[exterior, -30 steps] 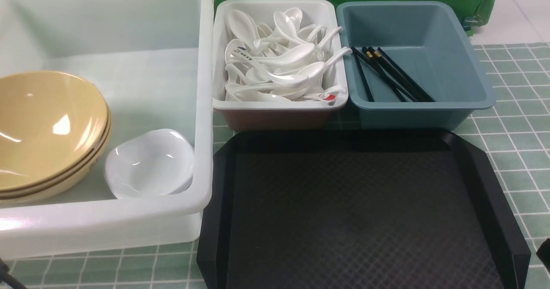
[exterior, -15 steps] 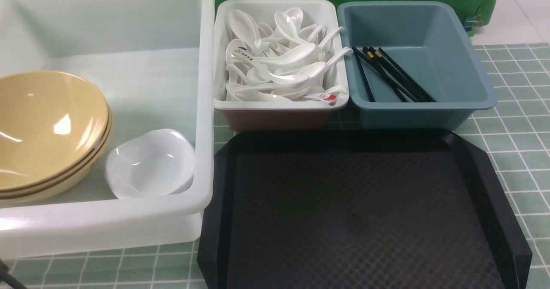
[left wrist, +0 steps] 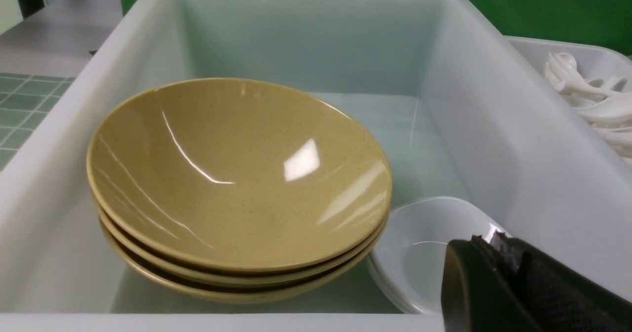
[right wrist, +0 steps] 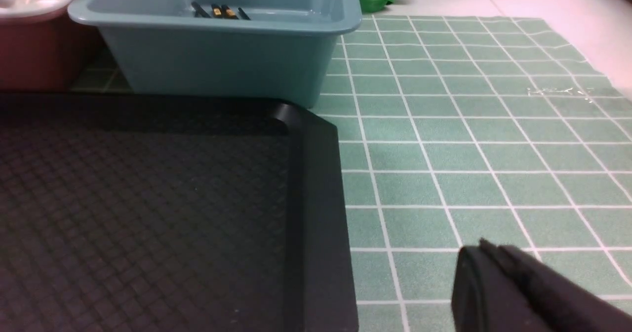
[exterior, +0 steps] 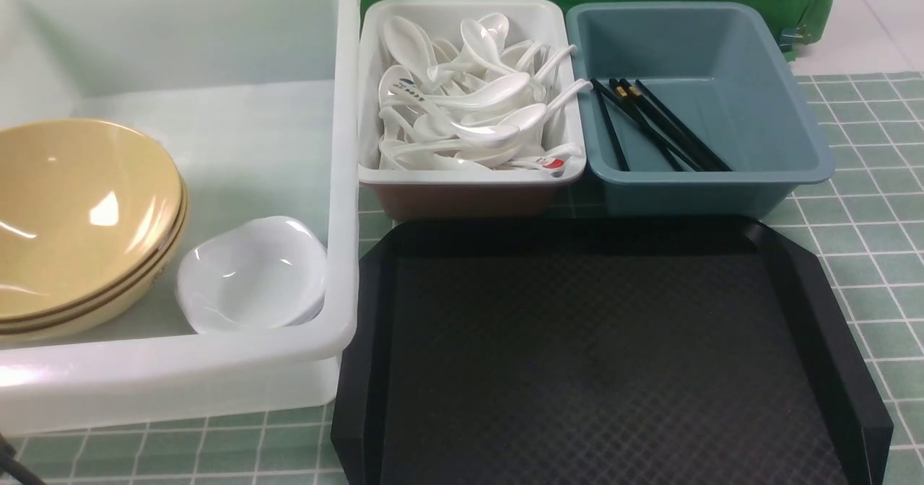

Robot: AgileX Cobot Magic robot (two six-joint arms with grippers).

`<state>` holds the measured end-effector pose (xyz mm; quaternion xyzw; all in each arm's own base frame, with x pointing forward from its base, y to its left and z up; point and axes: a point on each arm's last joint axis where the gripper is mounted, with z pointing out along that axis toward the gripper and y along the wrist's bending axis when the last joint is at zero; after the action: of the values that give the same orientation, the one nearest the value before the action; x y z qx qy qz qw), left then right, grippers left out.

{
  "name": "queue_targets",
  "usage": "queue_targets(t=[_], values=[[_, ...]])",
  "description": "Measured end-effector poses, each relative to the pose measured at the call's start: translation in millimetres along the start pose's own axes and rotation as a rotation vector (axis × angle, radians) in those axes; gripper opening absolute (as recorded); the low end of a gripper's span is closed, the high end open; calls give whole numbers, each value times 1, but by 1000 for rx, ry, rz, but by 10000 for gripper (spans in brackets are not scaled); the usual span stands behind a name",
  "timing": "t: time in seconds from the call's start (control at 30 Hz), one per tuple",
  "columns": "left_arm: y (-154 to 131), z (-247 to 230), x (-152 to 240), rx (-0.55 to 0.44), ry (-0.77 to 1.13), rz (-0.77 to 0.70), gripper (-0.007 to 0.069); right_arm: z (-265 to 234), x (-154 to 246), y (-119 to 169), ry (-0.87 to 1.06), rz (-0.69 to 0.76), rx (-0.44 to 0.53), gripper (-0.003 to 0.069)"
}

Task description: On blue table put chopsticks spoon bowls plates into blue grey white boxes.

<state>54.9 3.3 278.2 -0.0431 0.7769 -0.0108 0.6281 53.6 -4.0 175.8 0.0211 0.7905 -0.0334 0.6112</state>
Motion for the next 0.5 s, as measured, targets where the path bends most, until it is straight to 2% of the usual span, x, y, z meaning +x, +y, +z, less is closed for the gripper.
queue_targets(t=[0.27, 0.4, 0.5], values=[[1, -3, 7, 2, -20, 2, 1, 0, 0, 0, 1, 0, 0, 39], [2, -4, 32, 8, -59, -1, 1, 0, 0, 0, 1, 0, 0, 39], [5, 6, 64, 3, -11, -6, 1, 0, 0, 0, 1, 0, 0, 41]])
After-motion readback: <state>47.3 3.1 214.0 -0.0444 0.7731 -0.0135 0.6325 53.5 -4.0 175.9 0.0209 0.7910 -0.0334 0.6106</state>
